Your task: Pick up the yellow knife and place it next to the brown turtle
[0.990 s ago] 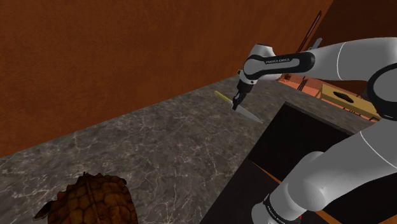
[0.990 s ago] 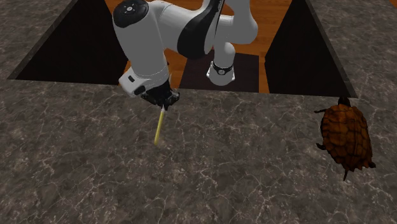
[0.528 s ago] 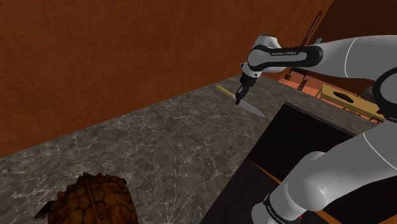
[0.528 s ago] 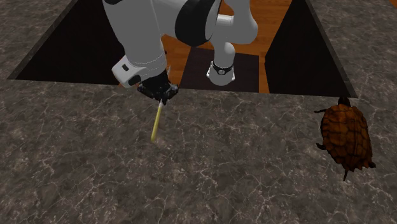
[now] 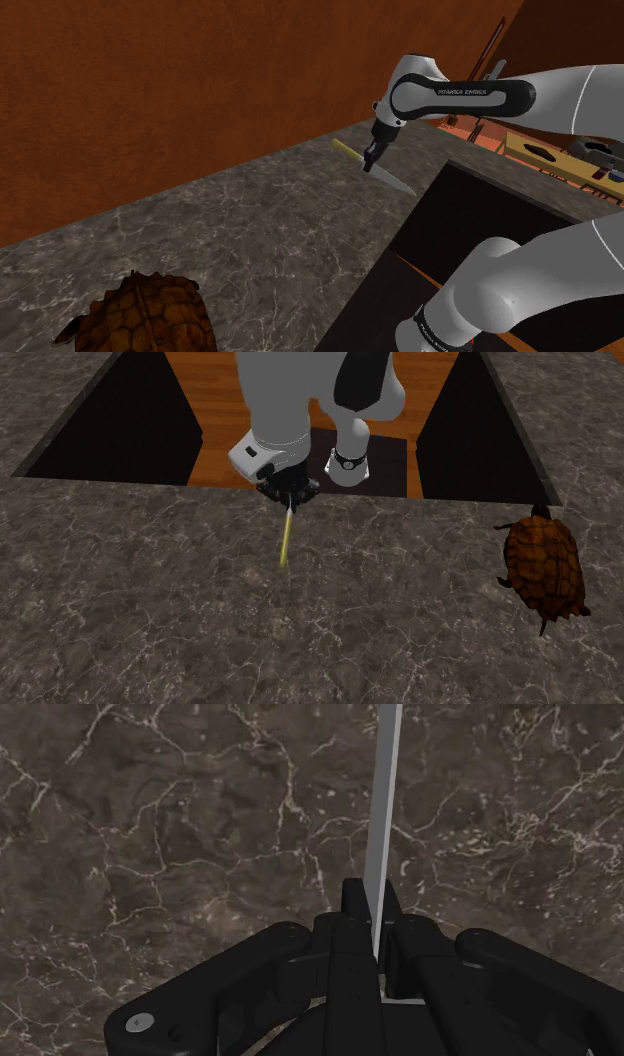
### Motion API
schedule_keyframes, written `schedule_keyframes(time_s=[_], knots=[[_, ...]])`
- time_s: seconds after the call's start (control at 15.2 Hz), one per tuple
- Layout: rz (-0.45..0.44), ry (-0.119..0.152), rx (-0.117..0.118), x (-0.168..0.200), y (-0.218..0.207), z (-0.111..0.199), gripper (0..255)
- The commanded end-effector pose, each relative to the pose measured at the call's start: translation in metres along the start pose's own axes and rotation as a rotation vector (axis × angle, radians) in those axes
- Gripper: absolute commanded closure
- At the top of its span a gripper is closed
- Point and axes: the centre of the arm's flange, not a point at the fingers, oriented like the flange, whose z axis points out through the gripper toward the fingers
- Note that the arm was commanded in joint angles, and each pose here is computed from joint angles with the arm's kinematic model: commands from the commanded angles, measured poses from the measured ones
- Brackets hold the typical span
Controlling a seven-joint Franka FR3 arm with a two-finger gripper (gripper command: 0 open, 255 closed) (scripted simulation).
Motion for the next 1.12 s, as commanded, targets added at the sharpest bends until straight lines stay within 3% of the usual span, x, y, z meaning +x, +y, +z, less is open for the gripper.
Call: schedule_keyframes(time_s=[0.0,1.06], knots=[[0.002,0.0,-0.001,-0.006,-0.024,-0.004,255],[0.002,0.0,-0.001,-0.049,-0.231,-0.006,255]])
